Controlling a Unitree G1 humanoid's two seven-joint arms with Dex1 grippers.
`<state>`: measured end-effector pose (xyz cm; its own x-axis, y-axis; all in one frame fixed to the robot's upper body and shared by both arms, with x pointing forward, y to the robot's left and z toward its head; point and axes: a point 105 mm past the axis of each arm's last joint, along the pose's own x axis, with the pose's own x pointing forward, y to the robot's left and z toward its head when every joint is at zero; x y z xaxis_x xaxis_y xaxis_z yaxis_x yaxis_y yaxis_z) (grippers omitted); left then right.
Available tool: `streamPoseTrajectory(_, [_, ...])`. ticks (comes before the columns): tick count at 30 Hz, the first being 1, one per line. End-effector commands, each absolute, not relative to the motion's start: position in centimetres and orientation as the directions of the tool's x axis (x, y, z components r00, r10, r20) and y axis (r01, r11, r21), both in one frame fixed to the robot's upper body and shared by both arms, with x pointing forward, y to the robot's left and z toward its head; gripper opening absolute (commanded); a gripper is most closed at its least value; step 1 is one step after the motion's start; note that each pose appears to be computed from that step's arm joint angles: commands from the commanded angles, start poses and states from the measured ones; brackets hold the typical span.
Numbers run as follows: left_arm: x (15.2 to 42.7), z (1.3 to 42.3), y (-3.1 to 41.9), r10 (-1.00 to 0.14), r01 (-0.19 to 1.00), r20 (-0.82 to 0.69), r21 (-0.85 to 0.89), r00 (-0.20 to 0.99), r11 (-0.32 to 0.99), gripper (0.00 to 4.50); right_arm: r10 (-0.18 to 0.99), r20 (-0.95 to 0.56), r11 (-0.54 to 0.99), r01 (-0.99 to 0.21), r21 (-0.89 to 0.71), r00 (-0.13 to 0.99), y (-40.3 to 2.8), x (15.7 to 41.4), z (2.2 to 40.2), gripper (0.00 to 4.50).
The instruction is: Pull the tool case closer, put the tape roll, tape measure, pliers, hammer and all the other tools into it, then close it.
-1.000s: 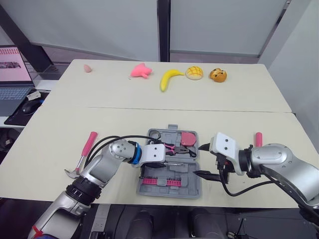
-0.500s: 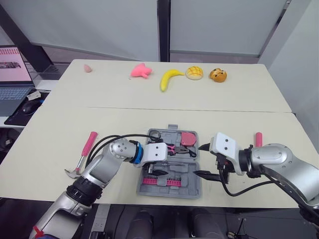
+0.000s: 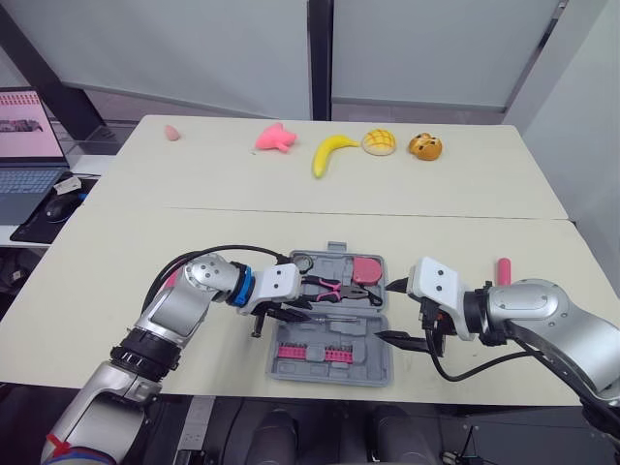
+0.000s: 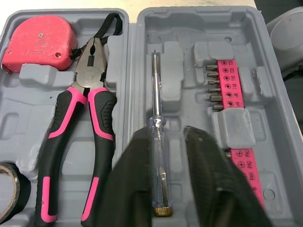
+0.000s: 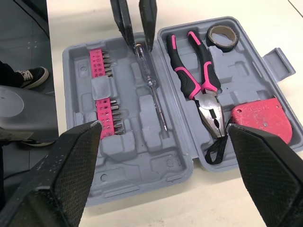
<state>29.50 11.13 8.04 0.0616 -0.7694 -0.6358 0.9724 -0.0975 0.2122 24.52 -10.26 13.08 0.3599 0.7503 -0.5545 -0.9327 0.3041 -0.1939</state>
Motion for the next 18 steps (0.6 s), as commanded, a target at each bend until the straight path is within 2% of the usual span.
streamPoseTrajectory(1, [29.5,7.2,10.7,-0.763,0.97,-0.643,0.22,0.065,-0.102,0.03,0.766,-0.529,0.283,-0.931,-0.231,0.364,-9.8,24.5,14.0,4.5])
streamPoseTrajectory(10, [30.5,4.7,11.0,-0.728,0.973,-0.675,0.224,0.117,-0.052,0.03,0.767,-0.53,0.283,-0.932,-0.228,0.362,-9.8,24.4,14.0,4.5])
streamPoseTrajectory(18, [30.6,3.5,12.0,-0.694,0.972,-0.709,0.227,0.125,-0.057,0.03,0.764,-0.533,0.281,-0.931,-0.232,0.363,-9.9,24.3,14.1,4.5])
